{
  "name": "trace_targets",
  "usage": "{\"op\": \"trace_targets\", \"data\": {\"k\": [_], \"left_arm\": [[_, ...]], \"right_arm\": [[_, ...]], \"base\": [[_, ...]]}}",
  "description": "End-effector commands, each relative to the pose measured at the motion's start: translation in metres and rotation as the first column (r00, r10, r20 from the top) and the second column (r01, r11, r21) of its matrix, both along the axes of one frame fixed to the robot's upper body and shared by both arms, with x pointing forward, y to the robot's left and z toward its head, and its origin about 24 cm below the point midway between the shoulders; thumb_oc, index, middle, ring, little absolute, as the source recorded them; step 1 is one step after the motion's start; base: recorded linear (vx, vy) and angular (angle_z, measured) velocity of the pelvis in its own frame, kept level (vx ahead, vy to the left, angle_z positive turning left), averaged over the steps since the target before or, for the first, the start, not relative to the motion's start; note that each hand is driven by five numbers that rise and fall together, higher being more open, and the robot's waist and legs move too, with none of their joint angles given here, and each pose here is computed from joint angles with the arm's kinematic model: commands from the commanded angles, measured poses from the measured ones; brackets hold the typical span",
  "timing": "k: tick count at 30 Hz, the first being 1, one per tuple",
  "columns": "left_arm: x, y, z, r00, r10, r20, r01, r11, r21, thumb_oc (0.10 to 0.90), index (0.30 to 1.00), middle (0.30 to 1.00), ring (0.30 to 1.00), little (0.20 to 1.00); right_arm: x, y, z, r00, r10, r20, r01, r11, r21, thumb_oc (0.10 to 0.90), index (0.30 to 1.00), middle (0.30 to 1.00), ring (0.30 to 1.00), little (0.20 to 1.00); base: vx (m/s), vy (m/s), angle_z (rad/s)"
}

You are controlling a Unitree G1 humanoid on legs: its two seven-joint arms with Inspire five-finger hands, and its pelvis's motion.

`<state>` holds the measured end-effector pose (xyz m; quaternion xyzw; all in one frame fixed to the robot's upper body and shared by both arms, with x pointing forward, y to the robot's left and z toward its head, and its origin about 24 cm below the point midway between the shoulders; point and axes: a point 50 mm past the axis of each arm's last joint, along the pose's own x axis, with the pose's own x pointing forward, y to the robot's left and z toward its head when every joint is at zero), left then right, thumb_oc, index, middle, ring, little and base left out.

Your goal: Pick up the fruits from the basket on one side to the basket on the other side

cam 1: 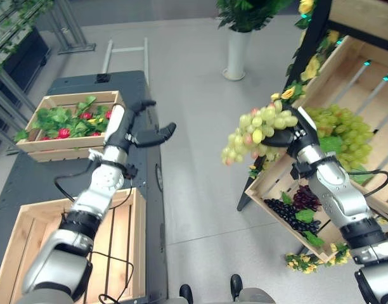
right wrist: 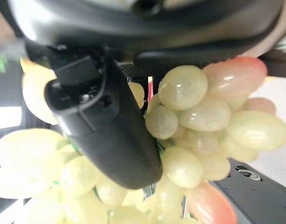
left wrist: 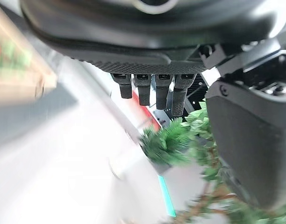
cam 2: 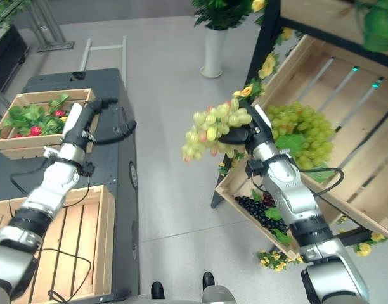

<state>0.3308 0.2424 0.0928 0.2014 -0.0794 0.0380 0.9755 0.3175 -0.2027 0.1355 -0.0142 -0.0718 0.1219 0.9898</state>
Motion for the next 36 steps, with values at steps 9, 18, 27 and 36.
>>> {"op": "trace_targets", "data": {"k": [9,18,27,36], "left_arm": [[-0.019,-0.038,-0.051,1.000,-0.013,-0.020,0.007,0.951,-0.308,0.800,0.900,0.900,0.900,0.900],[-0.027,-0.049,-0.062,0.998,-0.038,-0.040,0.025,0.962,-0.271,0.800,0.900,0.900,0.900,0.900],[-0.038,-0.057,-0.083,0.988,-0.076,-0.137,0.041,0.970,-0.240,0.800,0.900,0.900,0.900,0.900],[-0.054,-0.053,-0.103,0.969,-0.094,-0.227,0.045,0.977,-0.209,0.800,0.900,0.900,0.900,0.900]], "right_arm": [[-0.027,-0.005,0.063,0.947,0.251,0.201,-0.295,0.928,0.228,0.400,0.300,0.300,0.300,0.300],[-0.045,-0.016,0.079,0.935,0.262,0.241,-0.328,0.897,0.296,0.400,0.300,0.300,0.300,0.300],[-0.046,-0.069,0.103,0.937,-0.020,0.350,-0.088,0.954,0.288,0.400,0.300,0.300,0.300,0.300],[-0.052,-0.140,0.152,0.828,-0.357,0.433,0.226,0.918,0.326,0.400,0.300,0.300,0.300,0.300]], "base": [[0.00,0.038,-0.25],[0.01,0.032,-0.14],[0.01,0.018,-0.07],[0.00,0.000,0.00]]}}
